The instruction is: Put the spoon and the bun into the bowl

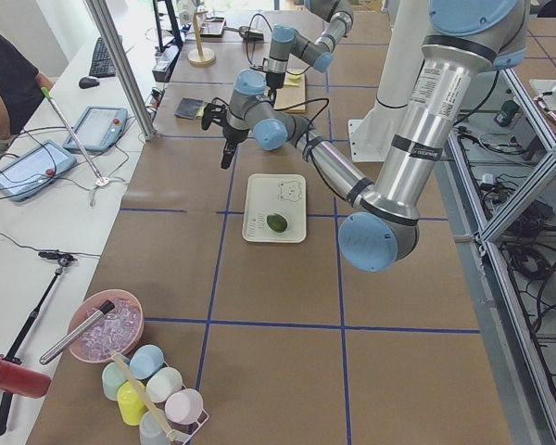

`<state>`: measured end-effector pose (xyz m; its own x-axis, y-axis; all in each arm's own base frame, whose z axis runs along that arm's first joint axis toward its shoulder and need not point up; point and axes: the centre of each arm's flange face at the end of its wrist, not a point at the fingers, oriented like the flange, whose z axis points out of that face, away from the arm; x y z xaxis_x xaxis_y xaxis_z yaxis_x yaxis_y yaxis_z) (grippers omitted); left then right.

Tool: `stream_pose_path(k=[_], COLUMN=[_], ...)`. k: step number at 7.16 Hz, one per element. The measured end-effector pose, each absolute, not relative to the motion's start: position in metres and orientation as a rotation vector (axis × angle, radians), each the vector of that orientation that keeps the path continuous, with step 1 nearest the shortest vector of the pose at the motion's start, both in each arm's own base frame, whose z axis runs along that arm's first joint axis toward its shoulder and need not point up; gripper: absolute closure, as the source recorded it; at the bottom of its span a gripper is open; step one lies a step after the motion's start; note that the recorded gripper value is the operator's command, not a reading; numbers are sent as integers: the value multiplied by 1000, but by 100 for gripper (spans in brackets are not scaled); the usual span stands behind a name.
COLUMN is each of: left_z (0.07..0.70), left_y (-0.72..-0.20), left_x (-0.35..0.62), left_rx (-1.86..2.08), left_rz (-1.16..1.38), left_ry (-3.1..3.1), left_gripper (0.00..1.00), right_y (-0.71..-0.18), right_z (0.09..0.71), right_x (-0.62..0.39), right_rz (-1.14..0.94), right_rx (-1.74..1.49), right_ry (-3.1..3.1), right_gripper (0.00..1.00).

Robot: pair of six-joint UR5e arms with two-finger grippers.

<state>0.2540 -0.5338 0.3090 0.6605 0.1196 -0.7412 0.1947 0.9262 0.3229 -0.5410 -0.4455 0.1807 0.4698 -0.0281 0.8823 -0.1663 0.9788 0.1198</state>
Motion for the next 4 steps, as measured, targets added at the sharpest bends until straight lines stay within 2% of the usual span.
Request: stream_pose_path(k=[4], left_z=[367], left_y=[-541], left_x=[183], left_rx=[450], left_rz=[48], left_ry=[728], left_gripper=[0], right_y=[-445], right_z=[163], right_x=[-554], right_rz=[140], right_rx=[164], right_ry=[-1098], right_gripper=[0])
